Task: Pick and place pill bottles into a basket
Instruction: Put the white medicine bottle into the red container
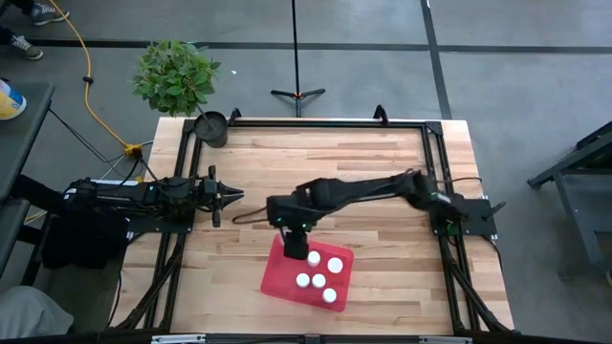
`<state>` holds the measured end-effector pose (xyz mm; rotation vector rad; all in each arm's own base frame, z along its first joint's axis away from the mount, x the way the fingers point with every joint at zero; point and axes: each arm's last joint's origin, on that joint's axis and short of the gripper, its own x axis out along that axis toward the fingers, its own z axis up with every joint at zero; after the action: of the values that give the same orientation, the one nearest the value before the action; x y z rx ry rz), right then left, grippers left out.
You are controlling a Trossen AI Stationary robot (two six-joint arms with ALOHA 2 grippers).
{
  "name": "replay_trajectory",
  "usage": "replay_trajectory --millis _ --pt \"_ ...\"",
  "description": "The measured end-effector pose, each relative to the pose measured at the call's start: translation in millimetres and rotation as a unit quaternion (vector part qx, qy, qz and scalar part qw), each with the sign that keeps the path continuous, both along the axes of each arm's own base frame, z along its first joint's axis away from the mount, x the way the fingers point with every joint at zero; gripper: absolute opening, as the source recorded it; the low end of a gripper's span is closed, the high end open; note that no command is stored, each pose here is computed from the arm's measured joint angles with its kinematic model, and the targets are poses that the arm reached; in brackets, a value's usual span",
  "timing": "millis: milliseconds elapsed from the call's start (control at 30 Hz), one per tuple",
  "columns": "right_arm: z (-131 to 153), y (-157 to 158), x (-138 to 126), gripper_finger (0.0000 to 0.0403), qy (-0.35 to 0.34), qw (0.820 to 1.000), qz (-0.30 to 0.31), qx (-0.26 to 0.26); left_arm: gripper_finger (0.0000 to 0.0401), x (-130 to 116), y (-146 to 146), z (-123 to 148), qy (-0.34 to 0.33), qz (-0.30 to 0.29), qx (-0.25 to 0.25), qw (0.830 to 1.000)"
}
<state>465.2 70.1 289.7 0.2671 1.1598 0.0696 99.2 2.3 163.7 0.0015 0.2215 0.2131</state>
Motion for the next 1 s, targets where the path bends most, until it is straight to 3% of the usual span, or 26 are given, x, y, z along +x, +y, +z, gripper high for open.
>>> replay_trajectory --millis 67,167,267,567,1000 --pt "-9 3 3 0.0148 0.032 0.999 0.009 -0.014 0.0083 0 0 0 0.000 0.000 0.000 1.000" --pt "-28 5 0 0.0148 0.052 0.998 0.000 0.031 0.0083 0 0 0 0.001 0.000 0.000 1.000" --pt "-44 10 -3 0.0148 0.082 0.996 -0.009 0.045 0.0083 0 0 0 0.001 0.000 0.000 1.000" --pt "-41 28 9 0.0148 0.012 0.996 -0.021 0.084 0.0083 0 0 0 0.001 0.000 0.001 1.000" --pt "-59 31 18 0.0148 0.014 0.996 -0.037 0.085 0.0083 0 0 0 0.001 0.000 0.001 1.000"
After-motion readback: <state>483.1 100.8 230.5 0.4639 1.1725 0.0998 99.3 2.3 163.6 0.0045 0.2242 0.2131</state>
